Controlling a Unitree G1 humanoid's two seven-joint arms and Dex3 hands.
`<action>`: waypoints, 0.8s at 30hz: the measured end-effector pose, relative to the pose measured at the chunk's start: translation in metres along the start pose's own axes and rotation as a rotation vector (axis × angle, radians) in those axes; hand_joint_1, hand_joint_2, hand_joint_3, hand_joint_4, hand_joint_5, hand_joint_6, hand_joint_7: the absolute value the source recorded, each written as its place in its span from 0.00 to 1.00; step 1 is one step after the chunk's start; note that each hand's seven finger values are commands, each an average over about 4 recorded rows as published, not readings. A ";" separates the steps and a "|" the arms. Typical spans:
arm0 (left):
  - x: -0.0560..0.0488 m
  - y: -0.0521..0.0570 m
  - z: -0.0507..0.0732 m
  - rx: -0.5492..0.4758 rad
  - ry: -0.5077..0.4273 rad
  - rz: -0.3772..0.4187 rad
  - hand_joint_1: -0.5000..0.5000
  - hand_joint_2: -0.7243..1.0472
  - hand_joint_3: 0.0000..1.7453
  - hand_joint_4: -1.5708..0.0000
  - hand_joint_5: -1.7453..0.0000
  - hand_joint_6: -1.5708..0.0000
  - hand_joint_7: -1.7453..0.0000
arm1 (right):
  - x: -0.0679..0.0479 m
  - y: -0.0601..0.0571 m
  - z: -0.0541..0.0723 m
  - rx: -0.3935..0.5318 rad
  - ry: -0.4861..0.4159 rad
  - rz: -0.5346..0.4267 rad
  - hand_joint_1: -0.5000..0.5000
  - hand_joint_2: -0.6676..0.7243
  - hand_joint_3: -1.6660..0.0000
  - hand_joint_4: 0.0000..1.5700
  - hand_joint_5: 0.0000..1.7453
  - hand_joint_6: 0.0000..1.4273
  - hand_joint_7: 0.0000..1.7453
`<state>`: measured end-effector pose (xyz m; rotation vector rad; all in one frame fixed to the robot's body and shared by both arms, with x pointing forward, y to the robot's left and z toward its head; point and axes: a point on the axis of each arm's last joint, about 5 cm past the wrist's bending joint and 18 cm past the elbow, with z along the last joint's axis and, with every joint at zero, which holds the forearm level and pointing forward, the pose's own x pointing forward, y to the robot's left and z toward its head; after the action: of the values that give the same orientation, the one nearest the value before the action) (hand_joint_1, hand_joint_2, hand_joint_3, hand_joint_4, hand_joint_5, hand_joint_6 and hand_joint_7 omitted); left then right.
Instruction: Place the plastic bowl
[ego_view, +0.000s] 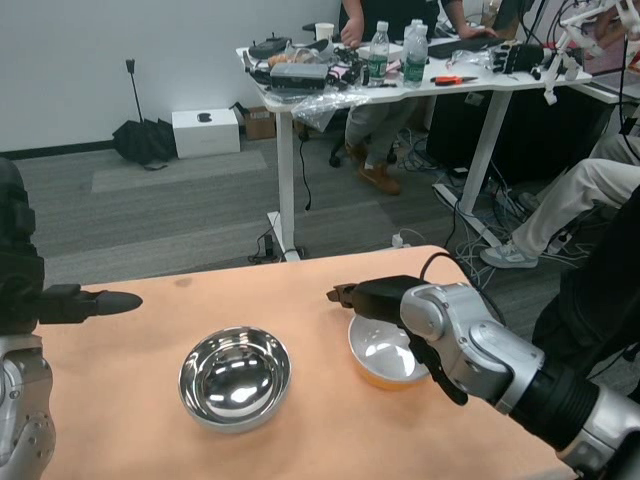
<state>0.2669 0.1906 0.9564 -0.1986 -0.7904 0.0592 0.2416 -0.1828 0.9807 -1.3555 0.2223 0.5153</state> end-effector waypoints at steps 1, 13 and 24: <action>0.000 0.000 0.000 0.000 0.000 0.000 0.00 0.30 0.00 1.00 1.00 1.00 1.00 | -0.001 -0.001 0.000 0.015 -0.006 -0.015 0.00 1.00 1.00 0.00 0.00 0.00 0.00; -0.002 0.000 -0.001 -0.011 0.004 0.012 0.00 0.30 0.05 1.00 1.00 1.00 1.00 | -0.038 -0.032 -0.036 0.537 -0.277 -0.565 0.03 1.00 1.00 0.00 0.00 0.00 0.00; -0.002 0.000 -0.001 -0.013 0.004 0.013 0.00 0.30 0.03 1.00 1.00 1.00 1.00 | -0.034 -0.010 -0.066 1.024 -0.603 -1.199 0.04 0.98 1.00 0.00 0.00 0.00 0.00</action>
<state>0.2661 0.1905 0.9537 -0.2156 -0.7857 0.0657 0.2258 -0.2557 0.9902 -0.1341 -0.7227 -0.2437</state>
